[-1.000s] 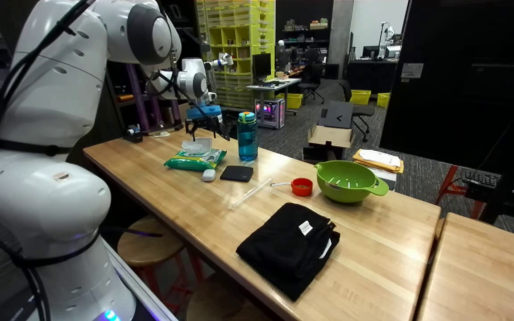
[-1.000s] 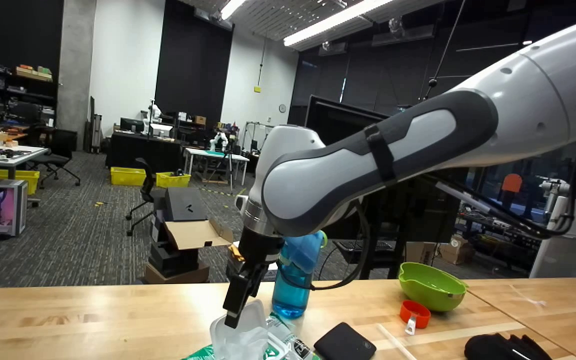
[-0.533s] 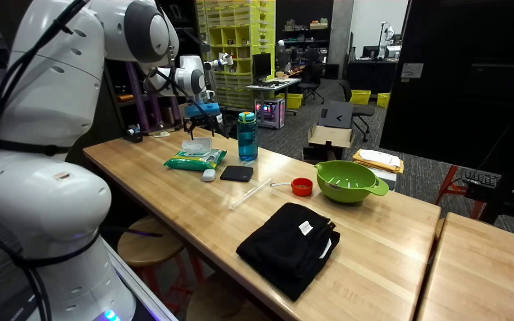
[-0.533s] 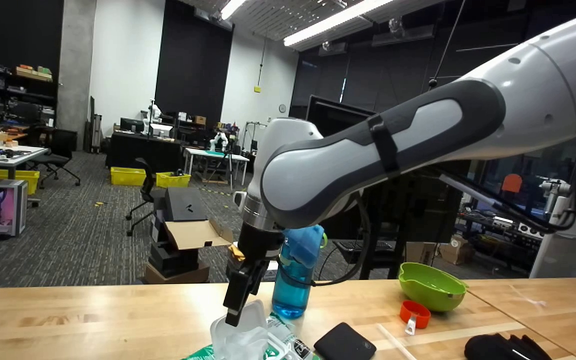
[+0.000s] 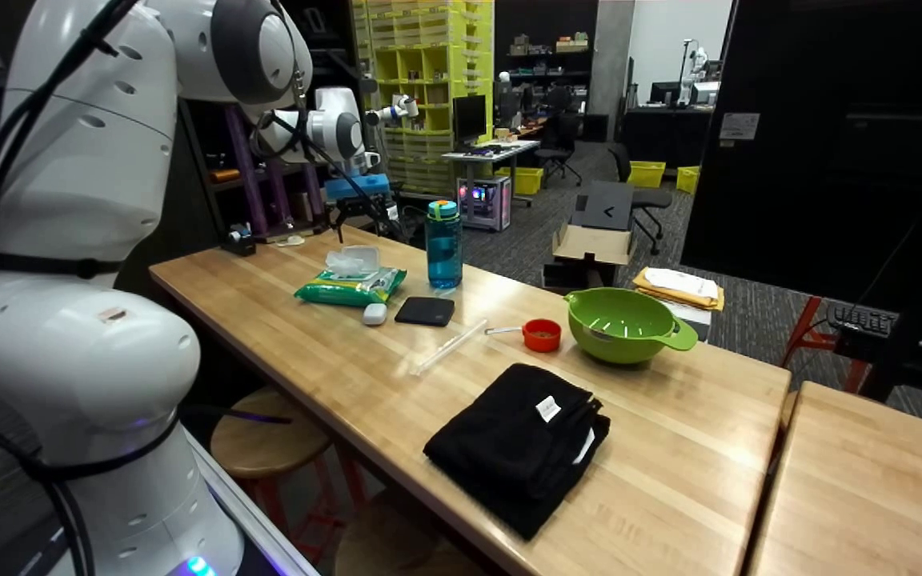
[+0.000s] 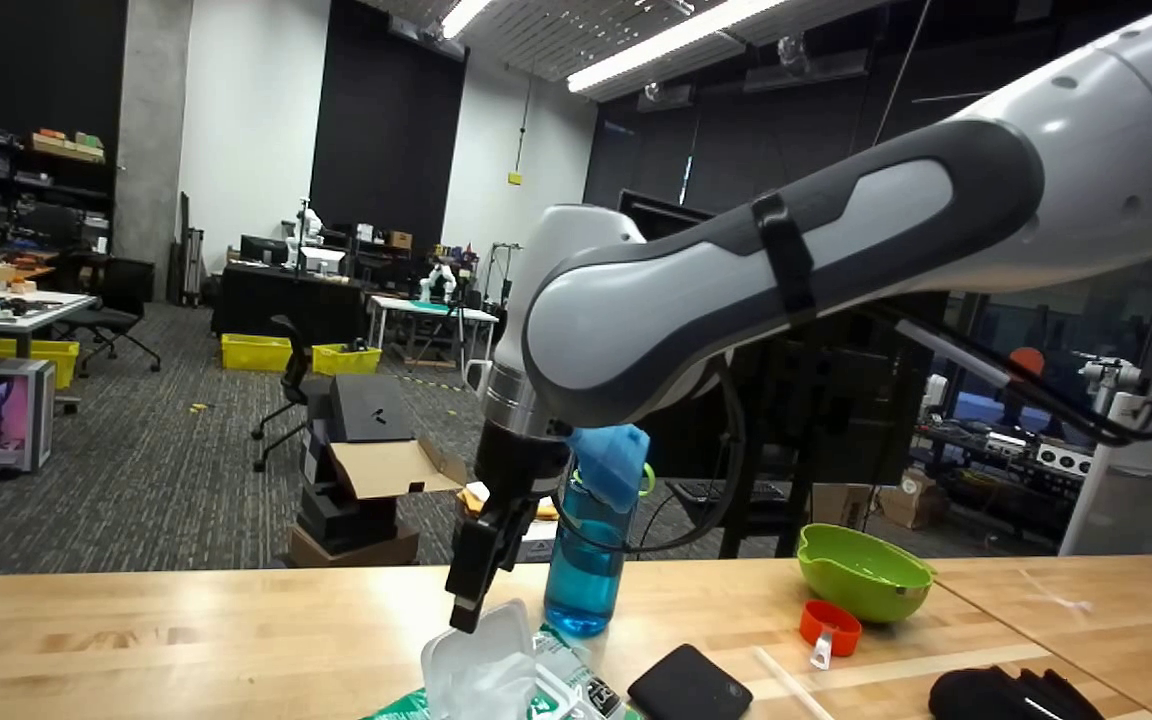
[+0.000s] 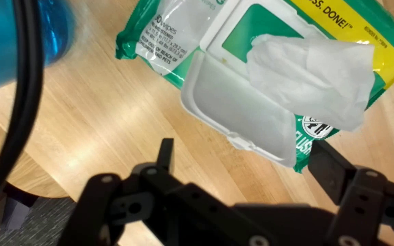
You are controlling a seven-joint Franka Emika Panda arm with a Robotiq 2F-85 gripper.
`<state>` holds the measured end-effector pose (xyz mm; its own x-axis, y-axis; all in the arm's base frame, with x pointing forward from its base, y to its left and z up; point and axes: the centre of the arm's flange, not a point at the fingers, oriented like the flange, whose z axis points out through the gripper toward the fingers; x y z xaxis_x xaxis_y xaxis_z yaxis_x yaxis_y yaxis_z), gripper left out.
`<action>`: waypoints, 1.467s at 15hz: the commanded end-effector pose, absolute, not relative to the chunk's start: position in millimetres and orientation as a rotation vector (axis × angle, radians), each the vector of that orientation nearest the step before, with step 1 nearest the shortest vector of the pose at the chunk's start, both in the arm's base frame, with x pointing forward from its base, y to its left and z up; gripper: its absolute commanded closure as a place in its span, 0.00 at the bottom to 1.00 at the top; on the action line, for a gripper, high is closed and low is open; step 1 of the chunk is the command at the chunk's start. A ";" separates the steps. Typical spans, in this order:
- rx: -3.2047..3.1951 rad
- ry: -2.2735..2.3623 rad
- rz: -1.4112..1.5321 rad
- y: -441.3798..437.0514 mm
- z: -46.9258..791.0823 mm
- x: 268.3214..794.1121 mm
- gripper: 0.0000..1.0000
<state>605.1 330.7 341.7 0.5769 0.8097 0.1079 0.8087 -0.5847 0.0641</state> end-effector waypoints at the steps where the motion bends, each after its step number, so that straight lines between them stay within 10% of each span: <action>1: 2.795 1.435 0.178 332.4 355.2 588.3 0.00; 22: 2.968 1.448 -0.110 336.4 328.4 566.5 0.00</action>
